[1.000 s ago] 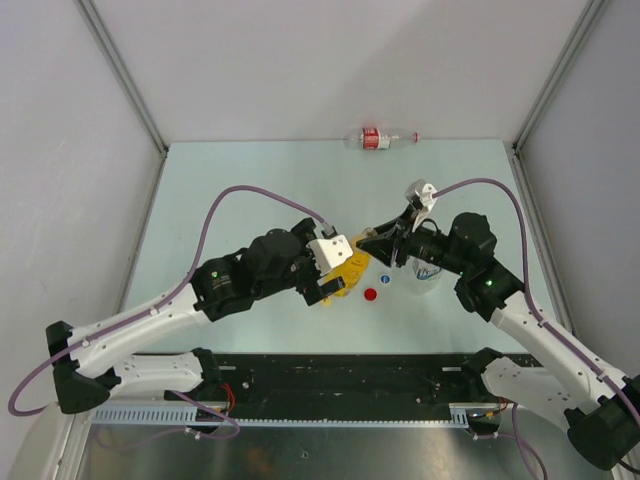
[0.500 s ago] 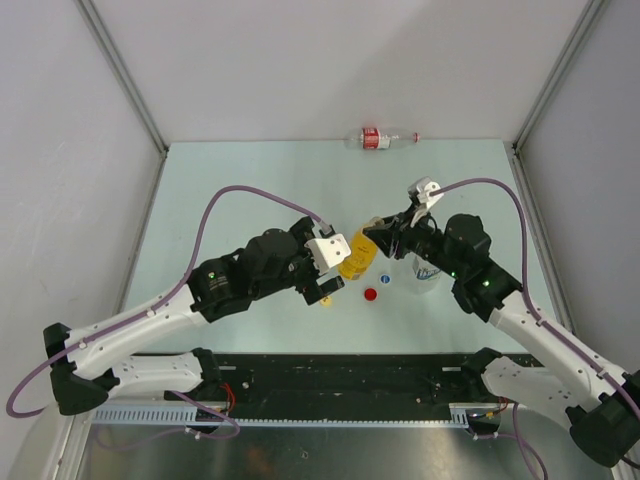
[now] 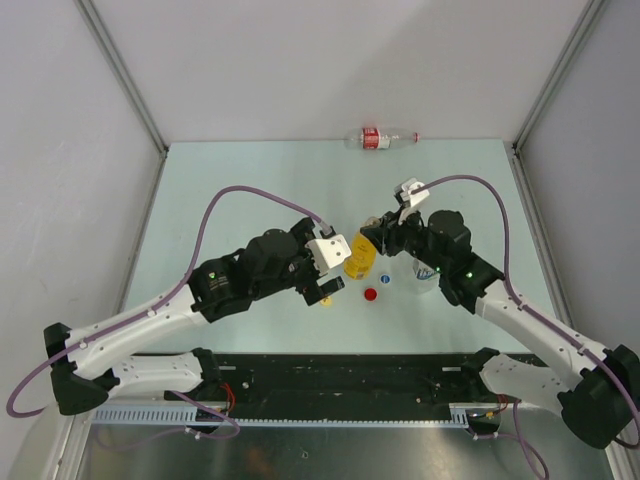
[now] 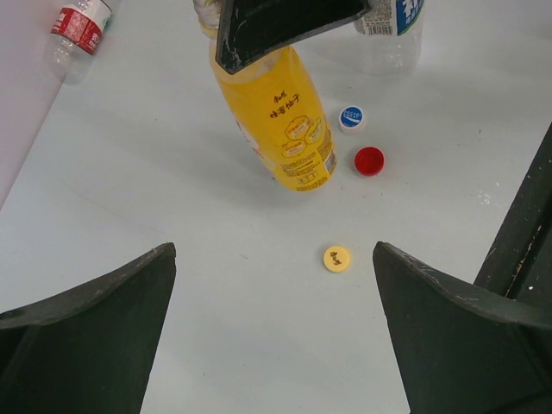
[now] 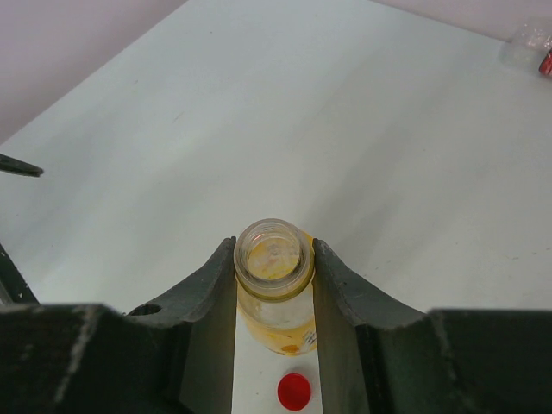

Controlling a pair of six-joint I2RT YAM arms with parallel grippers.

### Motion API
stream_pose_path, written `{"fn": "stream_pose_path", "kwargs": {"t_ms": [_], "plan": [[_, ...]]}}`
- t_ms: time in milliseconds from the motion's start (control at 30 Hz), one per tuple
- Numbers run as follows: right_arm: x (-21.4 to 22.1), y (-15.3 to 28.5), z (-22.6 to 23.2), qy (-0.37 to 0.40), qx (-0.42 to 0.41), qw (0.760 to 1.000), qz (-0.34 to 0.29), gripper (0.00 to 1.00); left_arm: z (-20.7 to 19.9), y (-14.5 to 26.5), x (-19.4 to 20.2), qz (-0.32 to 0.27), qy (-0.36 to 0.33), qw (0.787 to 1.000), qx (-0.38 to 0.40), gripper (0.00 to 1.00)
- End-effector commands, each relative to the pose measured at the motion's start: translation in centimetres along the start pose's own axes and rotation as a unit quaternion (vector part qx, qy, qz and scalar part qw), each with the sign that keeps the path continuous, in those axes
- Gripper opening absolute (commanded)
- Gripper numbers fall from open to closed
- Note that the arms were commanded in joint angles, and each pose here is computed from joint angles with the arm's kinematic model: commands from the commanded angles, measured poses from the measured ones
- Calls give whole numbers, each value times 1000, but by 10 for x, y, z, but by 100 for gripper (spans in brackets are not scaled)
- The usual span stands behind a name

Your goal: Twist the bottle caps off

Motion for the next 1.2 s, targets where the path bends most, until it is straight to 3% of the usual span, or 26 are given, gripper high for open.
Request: {"fn": "stream_pose_path", "kwargs": {"t_ms": [0,333,600,800,1000,1167], "plan": [[-5,-10,-3,15,14,1000,-21,0,0,2,-6,-18,-6,1000,1,99],[17,-23,-6,8,45,999,20,3,2,3,-6,-20,-7,1000,-7,99],[19,-22,-5,2,46,999,17,51,2,3,-5,-19,-7,1000,-11,100],[15,-18,-3,2,41,999,11,80,1,3,-6,-21,-9,1000,-2,99],[5,-12,0,-4,29,1000,-7,96,2,3,-5,-18,-9,1000,-10,99],[-7,-4,4,-17,14,999,-34,99,2,1,-5,-16,-9,1000,-11,100]]}}
Point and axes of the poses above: each gripper's point midway between its finger pads, its own y axis back along the fingers, its own z axis along the line the jaws close on, x = y × z, the point moved 8 cm from there along y, back along the fingers, and after that the axes turned 12 degrees about y, right-handed, at the moved point
